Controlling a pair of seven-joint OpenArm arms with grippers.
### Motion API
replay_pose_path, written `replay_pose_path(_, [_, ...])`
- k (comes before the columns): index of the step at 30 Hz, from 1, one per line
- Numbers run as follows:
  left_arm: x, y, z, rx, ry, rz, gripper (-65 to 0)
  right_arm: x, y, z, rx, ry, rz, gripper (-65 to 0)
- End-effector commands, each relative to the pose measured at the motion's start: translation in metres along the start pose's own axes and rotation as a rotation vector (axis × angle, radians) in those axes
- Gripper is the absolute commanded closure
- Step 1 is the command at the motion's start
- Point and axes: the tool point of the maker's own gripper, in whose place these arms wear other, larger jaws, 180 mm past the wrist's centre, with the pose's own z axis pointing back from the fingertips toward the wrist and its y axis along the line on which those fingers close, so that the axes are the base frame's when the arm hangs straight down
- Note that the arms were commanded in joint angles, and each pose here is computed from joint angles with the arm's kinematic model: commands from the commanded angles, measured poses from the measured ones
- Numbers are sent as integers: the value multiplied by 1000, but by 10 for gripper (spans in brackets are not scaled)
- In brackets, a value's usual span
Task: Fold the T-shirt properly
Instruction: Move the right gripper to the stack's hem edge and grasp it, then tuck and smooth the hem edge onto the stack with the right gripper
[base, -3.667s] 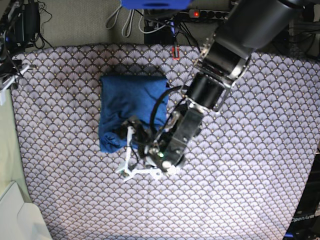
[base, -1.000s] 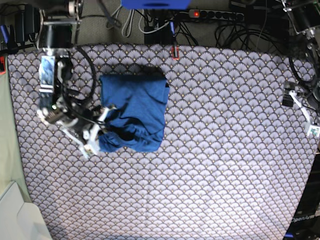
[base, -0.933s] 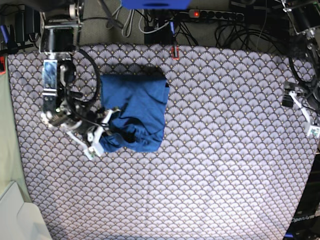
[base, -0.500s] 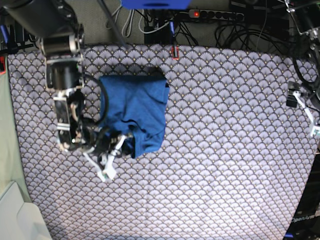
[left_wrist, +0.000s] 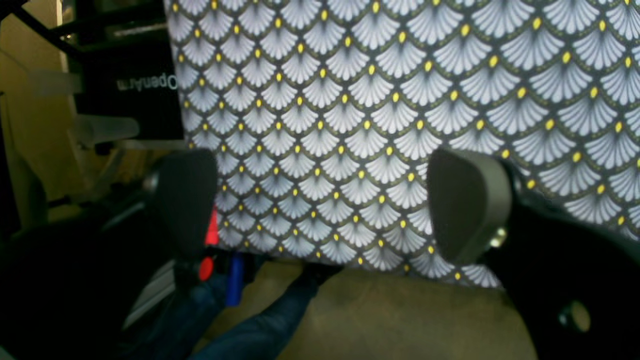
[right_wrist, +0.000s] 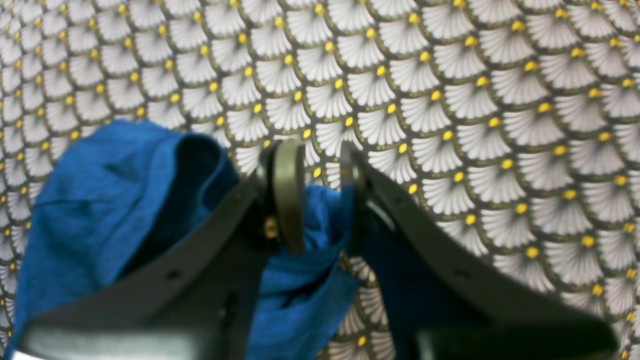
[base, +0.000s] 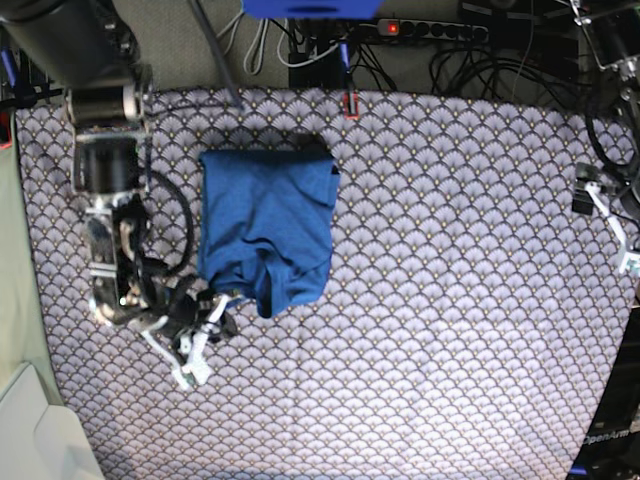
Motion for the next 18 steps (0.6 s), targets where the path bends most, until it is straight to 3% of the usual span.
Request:
replay_pose_path(1, [10,10,6,26,-29,-6,-650,34,14,7,25,-101,33,-110])
replay_pose_path(5, [10,10,6,27,-30,-5,-650,52,61,22,66,-176,79,-110])
replay_pose_path(11, [9,11,6,30,-28,-3,-650,26,116,10,165,-115,98,-110])
replay_pose_path(14, [9,11,6,29,-27,-3,-650,10,132,-8,218,-86,86,-110])
replay_pose_path(18, [10,11,7,30,-32,-6,-650,-4,128,-29,238,-49,39,-110])
